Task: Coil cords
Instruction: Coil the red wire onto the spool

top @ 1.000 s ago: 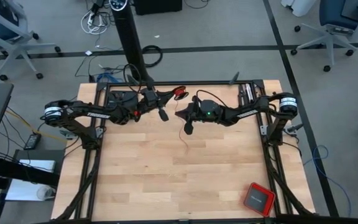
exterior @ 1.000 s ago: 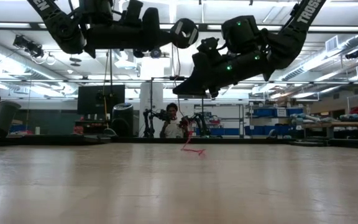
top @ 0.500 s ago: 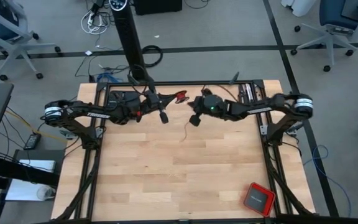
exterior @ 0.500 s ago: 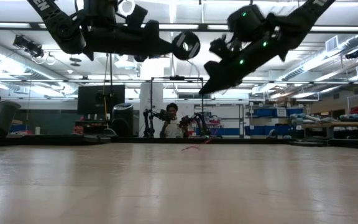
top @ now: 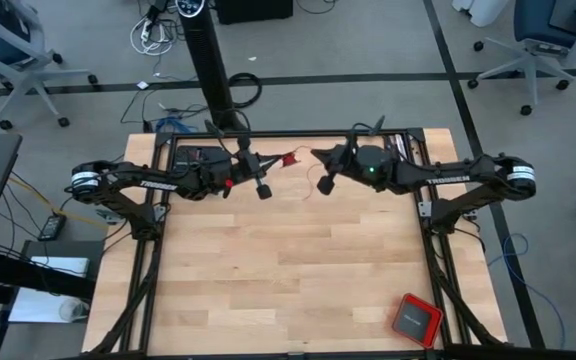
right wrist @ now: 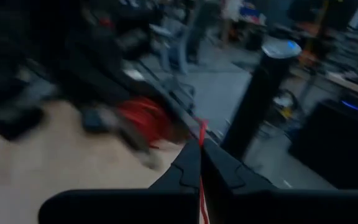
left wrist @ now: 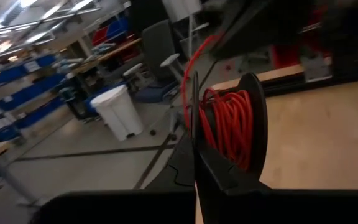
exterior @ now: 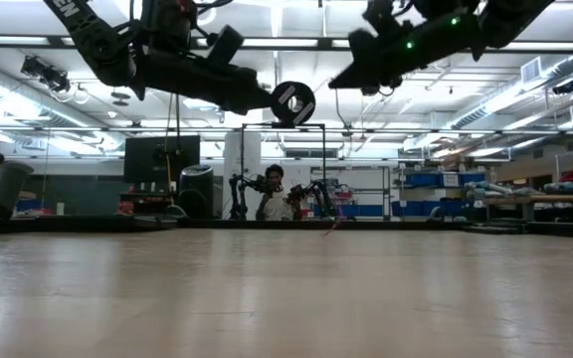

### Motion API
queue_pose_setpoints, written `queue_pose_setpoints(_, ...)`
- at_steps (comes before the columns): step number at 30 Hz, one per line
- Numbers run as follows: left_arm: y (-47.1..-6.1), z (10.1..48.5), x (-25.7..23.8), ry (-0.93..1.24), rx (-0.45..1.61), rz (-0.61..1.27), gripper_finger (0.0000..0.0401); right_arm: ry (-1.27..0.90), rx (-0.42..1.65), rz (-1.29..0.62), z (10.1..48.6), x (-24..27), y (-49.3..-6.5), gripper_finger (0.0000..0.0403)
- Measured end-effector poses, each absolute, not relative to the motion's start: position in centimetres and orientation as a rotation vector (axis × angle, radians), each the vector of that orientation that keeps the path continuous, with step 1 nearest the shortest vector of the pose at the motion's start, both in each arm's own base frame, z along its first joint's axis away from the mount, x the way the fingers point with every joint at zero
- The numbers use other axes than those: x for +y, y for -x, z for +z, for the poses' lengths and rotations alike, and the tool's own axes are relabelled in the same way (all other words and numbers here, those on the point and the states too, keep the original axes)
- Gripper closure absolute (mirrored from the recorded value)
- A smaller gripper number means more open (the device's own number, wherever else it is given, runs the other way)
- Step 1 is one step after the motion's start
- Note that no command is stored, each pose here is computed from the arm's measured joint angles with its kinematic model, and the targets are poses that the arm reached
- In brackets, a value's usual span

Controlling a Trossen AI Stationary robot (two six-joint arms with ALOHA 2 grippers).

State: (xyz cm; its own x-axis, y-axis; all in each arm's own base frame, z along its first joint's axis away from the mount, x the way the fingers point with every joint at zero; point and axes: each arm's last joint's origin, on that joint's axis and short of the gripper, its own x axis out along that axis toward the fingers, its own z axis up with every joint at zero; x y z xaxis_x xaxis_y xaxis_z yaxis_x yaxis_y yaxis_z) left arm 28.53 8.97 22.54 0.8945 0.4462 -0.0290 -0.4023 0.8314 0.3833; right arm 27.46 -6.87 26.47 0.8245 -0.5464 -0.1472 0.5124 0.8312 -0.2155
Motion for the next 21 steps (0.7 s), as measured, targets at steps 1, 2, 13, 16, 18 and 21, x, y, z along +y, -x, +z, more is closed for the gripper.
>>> queue_pose_setpoints(1,-28.5,22.5,9.0,-0.380,0.123,0.465,0.0401,0.168,0.183,-0.543,26.6,-6.6,-27.6,0.0402)
queue_pose_setpoints(2,-28.5,22.5,9.0,-0.380,0.125,0.473,0.0401,0.167,0.162,-0.525,26.8,-6.3,-27.7,0.0403)
queue_pose_setpoints(13,-28.5,22.6,9.1,-0.380,0.119,0.502,0.0401,0.178,0.097,-0.380,28.8,-4.9,-30.1,0.0403)
queue_pose_setpoints(16,-28.5,22.8,9.1,-0.366,0.097,0.505,0.0401,0.177,0.103,-0.326,28.6,-4.9,-31.4,0.0403)
queue_pose_setpoints(18,-28.5,22.9,9.1,-0.357,0.089,0.505,0.0401,0.177,0.116,-0.301,28.2,-5.0,-32.6,0.0403)
queue_pose_setpoints(21,-28.6,23.2,9.1,-0.318,0.074,0.509,0.0401,0.188,0.150,-0.279,27.3,-5.0,-34.3,0.0403)
